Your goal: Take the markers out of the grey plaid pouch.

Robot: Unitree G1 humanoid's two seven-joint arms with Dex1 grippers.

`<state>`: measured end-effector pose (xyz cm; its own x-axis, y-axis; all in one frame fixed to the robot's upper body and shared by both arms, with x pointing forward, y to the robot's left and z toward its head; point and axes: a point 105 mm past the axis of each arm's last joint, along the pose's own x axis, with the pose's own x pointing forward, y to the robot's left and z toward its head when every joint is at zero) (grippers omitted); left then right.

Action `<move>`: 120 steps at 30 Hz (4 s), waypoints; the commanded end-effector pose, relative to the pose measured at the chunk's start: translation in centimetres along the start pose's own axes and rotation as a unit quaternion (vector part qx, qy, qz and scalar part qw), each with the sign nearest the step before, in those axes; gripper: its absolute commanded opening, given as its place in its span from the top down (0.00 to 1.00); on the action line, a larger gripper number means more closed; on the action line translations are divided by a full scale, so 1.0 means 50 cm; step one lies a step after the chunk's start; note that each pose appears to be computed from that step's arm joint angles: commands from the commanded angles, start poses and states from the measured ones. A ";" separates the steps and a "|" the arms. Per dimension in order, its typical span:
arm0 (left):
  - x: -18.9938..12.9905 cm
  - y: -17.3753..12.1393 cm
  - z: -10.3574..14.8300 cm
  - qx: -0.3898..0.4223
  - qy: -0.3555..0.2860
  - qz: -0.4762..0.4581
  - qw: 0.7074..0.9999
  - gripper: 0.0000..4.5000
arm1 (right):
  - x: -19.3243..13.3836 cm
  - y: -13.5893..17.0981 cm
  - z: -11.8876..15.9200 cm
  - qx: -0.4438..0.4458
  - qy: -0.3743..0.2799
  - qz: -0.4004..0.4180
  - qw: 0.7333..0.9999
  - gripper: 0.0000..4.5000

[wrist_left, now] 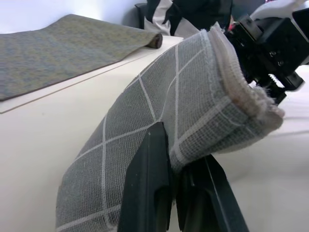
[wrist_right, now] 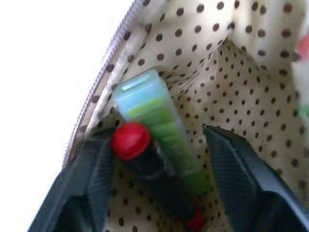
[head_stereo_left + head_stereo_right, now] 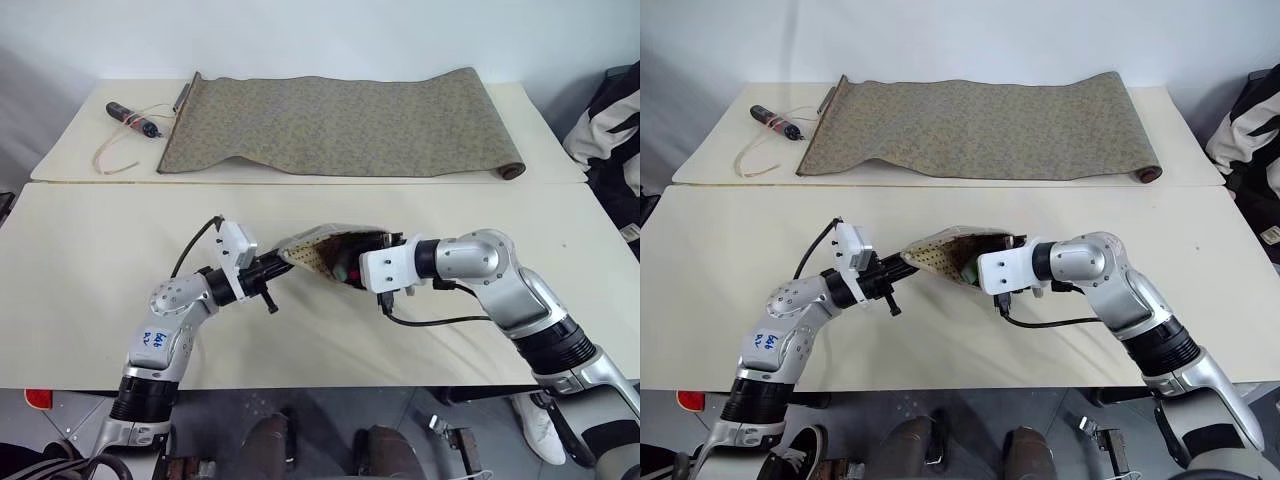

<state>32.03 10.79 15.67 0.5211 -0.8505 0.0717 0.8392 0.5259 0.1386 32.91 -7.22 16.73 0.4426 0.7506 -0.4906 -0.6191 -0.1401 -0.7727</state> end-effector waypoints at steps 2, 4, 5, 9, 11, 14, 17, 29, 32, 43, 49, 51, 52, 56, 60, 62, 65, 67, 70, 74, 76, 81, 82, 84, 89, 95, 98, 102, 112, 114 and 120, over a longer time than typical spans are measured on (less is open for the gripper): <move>-0.002 0.002 0.033 0.024 -0.026 0.000 0.999 1.00 | -0.010 -0.008 0.010 -0.008 -0.012 -0.010 1.000 0.31; -0.001 0.002 0.033 0.024 -0.025 0.000 0.999 1.00 | -0.012 -0.012 0.006 -0.008 -0.008 -0.015 1.000 0.35; -0.001 0.002 0.033 0.024 -0.026 0.000 0.999 1.00 | -0.014 -0.015 0.005 -0.005 -0.009 -0.019 1.000 0.39; -0.001 0.001 0.031 0.023 -0.025 -0.001 0.999 1.00 | -0.014 -0.015 0.003 -0.012 -0.006 -0.019 1.000 0.65; -0.001 0.002 0.031 0.023 -0.025 -0.001 0.999 1.00 | -0.012 -0.011 0.004 -0.012 -0.009 -0.016 1.000 0.78; -0.001 0.000 0.031 0.026 -0.025 -0.002 0.999 1.00 | -0.013 -0.014 0.007 -0.017 -0.010 -0.020 1.000 0.84; -0.002 0.001 0.030 0.024 -0.025 -0.001 0.999 1.00 | -0.016 -0.025 0.015 -0.014 -0.020 -0.032 0.999 0.84; 0.000 0.004 0.028 0.027 -0.025 0.006 0.999 1.00 | -0.062 -0.054 0.073 0.081 -0.119 -0.043 0.989 0.84; 0.001 0.009 0.030 0.034 -0.027 0.014 0.999 1.00 | -0.082 -0.056 0.081 0.121 -0.143 -0.044 0.981 0.84; -0.009 0.023 0.023 0.043 -0.020 0.033 0.998 1.00 | -0.247 -0.147 0.130 0.290 -0.243 -0.110 0.919 0.84; -0.012 0.024 0.020 0.041 -0.022 0.033 0.998 1.00 | -0.323 -0.142 0.052 0.375 -0.131 -0.119 0.910 0.84; -0.012 0.024 0.020 0.040 -0.023 0.032 0.998 1.00 | -0.331 -0.130 0.036 0.387 -0.102 -0.110 0.910 0.84; -0.011 0.024 0.020 0.040 -0.023 0.031 0.998 1.00 | -0.329 -0.120 0.007 0.381 -0.059 -0.115 0.916 0.84; -0.008 0.021 0.021 0.041 -0.024 0.028 0.998 1.00 | -0.312 -0.016 -0.138 0.340 0.144 -0.068 0.927 0.84; -0.009 0.017 0.022 0.041 -0.025 0.028 0.998 1.00 | -0.305 0.009 -0.200 0.327 0.203 -0.067 0.921 0.84; -0.011 0.015 0.022 0.042 -0.023 0.027 0.998 1.00 | -0.295 0.023 -0.218 0.302 0.228 -0.046 0.925 0.84; -0.013 0.016 0.024 0.039 -0.024 0.030 0.998 1.00 | -0.275 0.011 -0.231 0.287 0.227 -0.060 0.928 0.84; -0.012 0.016 0.026 0.040 -0.025 0.032 0.998 1.00 | -0.239 0.004 -0.225 0.308 0.185 -0.076 0.930 0.84; -0.011 0.016 0.028 0.041 -0.026 0.032 0.998 1.00 | -0.207 0.004 -0.220 0.316 0.154 -0.080 0.933 0.84; -0.012 0.013 0.027 0.040 -0.024 0.033 0.998 1.00 | -0.197 0.003 -0.220 0.330 0.143 -0.088 0.929 0.64; -0.013 0.011 0.026 0.039 -0.023 0.033 0.998 1.00 | -0.199 -0.002 -0.224 0.317 0.151 -0.097 0.931 0.48; -0.012 0.007 0.024 0.039 -0.021 0.030 0.999 1.00 | -0.201 -0.020 -0.210 0.314 0.132 -0.111 0.934 0.18; -0.012 0.008 0.025 0.039 -0.021 0.030 0.999 1.00 | -0.205 -0.032 -0.199 0.314 0.117 -0.118 0.935 0.18; -0.011 0.009 0.026 0.038 -0.022 0.031 0.999 1.00 | -0.220 -0.069 -0.175 0.315 0.081 -0.150 0.934 0.18; -0.006 0.008 0.029 0.025 -0.028 0.029 0.999 1.00 | -0.249 -0.155 -0.059 0.279 -0.064 -0.199 0.937 0.18; 0.000 0.007 0.033 0.004 -0.026 0.017 1.000 1.00 | -0.213 -0.133 0.075 0.215 -0.175 -0.137 0.951 0.18; 0.002 0.011 0.040 -0.004 -0.028 0.016 0.999 1.00 | -0.191 -0.103 0.104 0.213 -0.197 -0.109 0.951 0.18; 0.005 0.008 0.046 -0.010 -0.031 0.010 0.999 1.00 | -0.156 -0.072 0.101 0.202 -0.172 -0.084 0.961 0.32; 0.012 -0.008 0.062 -0.022 -0.036 -0.007 0.999 1.00 | -0.076 -0.047 0.044 0.102 -0.088 -0.106 0.985 0.79; 0.012 -0.010 0.062 -0.023 -0.035 -0.009 0.999 1.00 | -0.069 -0.044 0.034 0.074 -0.072 -0.108 0.989 0.79; 0.019 -0.023 0.060 -0.030 -0.036 -0.016 0.999 1.00 | -0.032 -0.016 0.050 0.049 -0.088 -0.076 0.992 0.79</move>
<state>31.89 10.02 17.23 0.5174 -0.8509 0.0912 0.8506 0.5230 0.0539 31.30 -7.12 18.80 0.4326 0.8515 -0.2963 -0.6476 0.0648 -0.7592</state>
